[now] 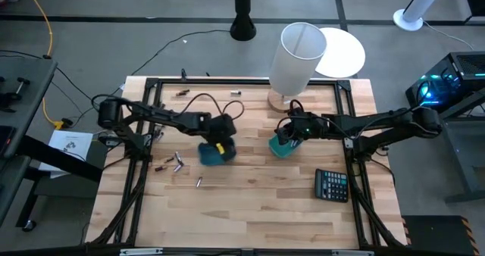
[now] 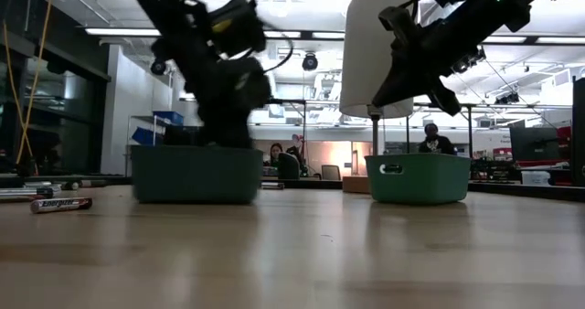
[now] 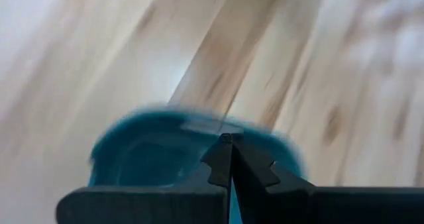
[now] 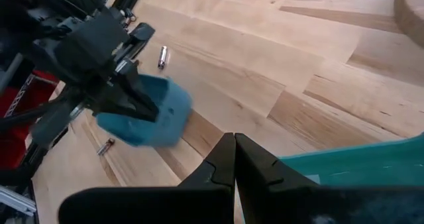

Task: Sort batteries
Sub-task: Put the silver battery into the green bin

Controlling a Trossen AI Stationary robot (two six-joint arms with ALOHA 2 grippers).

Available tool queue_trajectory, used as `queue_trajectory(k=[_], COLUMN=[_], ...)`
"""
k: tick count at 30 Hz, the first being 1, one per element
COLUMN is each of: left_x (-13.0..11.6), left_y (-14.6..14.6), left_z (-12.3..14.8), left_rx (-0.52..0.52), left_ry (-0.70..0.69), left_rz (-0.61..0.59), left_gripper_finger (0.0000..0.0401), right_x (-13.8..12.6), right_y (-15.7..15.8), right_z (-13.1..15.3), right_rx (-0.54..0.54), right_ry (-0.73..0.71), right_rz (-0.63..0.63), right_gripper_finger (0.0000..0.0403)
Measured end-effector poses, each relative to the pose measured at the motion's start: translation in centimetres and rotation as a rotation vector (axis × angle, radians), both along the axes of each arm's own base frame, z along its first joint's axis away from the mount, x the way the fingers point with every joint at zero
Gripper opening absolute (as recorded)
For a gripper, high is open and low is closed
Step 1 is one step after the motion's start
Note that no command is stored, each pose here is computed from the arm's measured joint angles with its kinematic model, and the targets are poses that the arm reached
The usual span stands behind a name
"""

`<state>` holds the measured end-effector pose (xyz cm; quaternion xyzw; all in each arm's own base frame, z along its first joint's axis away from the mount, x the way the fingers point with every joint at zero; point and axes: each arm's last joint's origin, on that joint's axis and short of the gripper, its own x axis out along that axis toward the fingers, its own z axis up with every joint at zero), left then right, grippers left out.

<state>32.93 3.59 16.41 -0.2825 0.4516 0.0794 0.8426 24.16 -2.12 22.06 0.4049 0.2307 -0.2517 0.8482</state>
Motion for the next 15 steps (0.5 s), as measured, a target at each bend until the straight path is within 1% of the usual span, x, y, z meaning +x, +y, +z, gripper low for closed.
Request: queue_trajectory(k=[2,4,5,7,9,11,13,15], left_x=[1.3,2.1,2.2,1.5,0.1,-2.1,-4.5,-7.1], left_y=[0.1,0.2,0.4,0.7,0.8,0.6,-0.3,-1.6], left_z=[1.1,2.5,3.4,5.4,7.9,10.0,11.2,11.2], left_rx=[0.037,0.085,0.102,0.123,0.166,0.216,0.224,0.191], left_ry=[-0.057,-0.064,-0.041,0.033,0.086,0.123,0.133,0.138], left_rz=[-0.042,-0.11,-0.137,-0.186,-0.229,-0.227,-0.223,-0.203], left_gripper_finger=[0.0,0.0,0.0,0.0,0.0,0.0,0.0,0.0], right_x=[0.0,0.1,0.1,0.1,0.2,0.2,0.2,0.2], right_y=[0.0,0.0,0.0,0.0,0.0,0.0,0.0,0.0], right_z=[0.1,0.1,0.1,0.2,0.2,0.2,0.2,0.2], right_rx=[0.0,-0.001,-0.001,-0.002,-0.012,-0.016,-0.016,-0.021], right_ry=[-0.008,-0.015,-0.018,-0.025,-0.023,-0.023,-0.023,-0.022], right_rz=[0.0,0.0,0.0,0.0,0.008,0.011,0.011,0.014], right_gripper_finger=[0.0,0.0,0.0,0.0,0.0,0.0,0.0,0.0])
